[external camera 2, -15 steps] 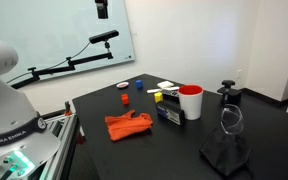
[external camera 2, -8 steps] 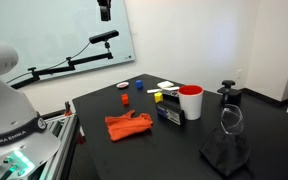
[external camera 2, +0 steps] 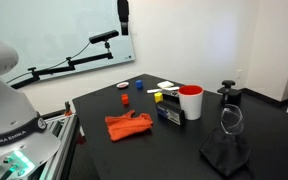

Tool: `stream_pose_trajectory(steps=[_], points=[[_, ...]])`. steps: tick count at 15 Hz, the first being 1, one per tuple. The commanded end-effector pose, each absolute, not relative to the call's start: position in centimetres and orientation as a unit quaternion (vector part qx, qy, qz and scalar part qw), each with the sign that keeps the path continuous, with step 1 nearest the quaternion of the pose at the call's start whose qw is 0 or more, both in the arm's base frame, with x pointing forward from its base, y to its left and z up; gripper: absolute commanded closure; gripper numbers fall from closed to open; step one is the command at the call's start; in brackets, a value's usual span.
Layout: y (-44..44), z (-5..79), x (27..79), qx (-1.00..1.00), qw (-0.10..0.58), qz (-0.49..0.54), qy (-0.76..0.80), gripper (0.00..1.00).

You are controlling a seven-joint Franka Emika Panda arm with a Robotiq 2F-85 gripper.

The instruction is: Use the orange towel to wipe the tabletop.

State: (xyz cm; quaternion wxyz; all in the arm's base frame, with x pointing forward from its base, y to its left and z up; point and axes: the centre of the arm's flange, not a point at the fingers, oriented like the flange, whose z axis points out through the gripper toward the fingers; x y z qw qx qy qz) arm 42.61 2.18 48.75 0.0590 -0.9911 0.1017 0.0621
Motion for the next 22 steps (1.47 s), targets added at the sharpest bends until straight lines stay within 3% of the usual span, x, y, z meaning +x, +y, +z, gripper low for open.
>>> stream_pose_trajectory(steps=[1,9,12,22], points=[[0.8,44.5,44.6,-0.99,0.065,0.068,0.104,0.0],[0.6,34.1,45.2,-0.984,0.046,0.122,0.119,0.0],[0.6,34.1,45.3,-0.985,0.045,0.117,0.119,0.0],[-3.2,23.1,44.1,-0.987,-0.011,0.092,0.134,0.0]])
